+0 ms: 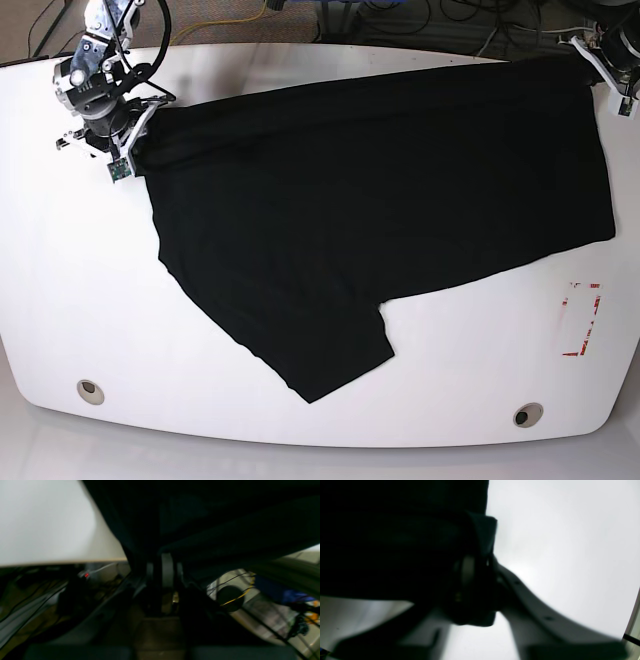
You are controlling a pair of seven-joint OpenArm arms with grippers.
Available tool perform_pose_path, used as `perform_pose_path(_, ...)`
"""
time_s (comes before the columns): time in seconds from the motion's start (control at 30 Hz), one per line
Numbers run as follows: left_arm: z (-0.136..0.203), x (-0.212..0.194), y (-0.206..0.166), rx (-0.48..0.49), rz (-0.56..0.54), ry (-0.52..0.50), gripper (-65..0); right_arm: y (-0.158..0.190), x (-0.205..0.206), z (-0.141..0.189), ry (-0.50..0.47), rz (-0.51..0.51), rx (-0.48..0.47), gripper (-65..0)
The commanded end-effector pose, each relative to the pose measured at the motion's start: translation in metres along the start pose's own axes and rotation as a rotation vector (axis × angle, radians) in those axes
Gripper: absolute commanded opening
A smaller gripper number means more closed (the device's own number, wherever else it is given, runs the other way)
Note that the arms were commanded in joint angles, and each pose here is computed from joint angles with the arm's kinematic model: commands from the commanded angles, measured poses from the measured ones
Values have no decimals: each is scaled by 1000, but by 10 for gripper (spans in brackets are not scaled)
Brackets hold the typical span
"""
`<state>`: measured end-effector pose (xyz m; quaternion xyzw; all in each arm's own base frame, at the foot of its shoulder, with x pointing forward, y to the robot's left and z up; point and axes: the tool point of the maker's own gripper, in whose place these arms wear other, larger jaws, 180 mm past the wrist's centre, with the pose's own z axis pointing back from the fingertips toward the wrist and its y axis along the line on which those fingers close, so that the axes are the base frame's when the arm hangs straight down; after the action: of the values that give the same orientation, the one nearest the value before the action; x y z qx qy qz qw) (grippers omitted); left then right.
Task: Layout the t-shirt on the table in an organized manner, then fold the t-shirt properly
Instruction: 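Lay the shirt down with both grippers, logo side facing the table, then release and regrasp the shirt edge with the right gripper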
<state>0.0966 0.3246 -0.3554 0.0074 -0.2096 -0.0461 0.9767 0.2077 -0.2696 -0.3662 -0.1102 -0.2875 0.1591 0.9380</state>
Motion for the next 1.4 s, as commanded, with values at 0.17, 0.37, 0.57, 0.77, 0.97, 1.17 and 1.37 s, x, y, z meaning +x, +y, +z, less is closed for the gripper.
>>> perform_pose_path(0.17,5,2,9,37,-20,2,-260,-10,6,4,-20,7,-34,-151)
perform_pose_path(0.37,6,3,10,41,-18,0,-158,-11,10,5,-30,10,-40,-75)
perform_pose_path(0.57,5,12,10,41,-19,-28,-171,-11,19,8,-58,14,-41,-75)
perform_pose_path(0.77,7,24,18,65,-7,-68,-174,-4,43,5,-122,-12,-22,-75)
perform_pose_path(0.97,8,56,25,88,5,-163,-174,-9,79,5,-217,-38,-26,-75)
perform_pose_path(1.17,11,75,32,111,-5,-204,-174,-21,105,4,-275,-54,-46,-75)
perform_pose_path(1.37,11,85,53,207,-13,-187,-172,-29,125,-9,-302,-84,-33,-75)
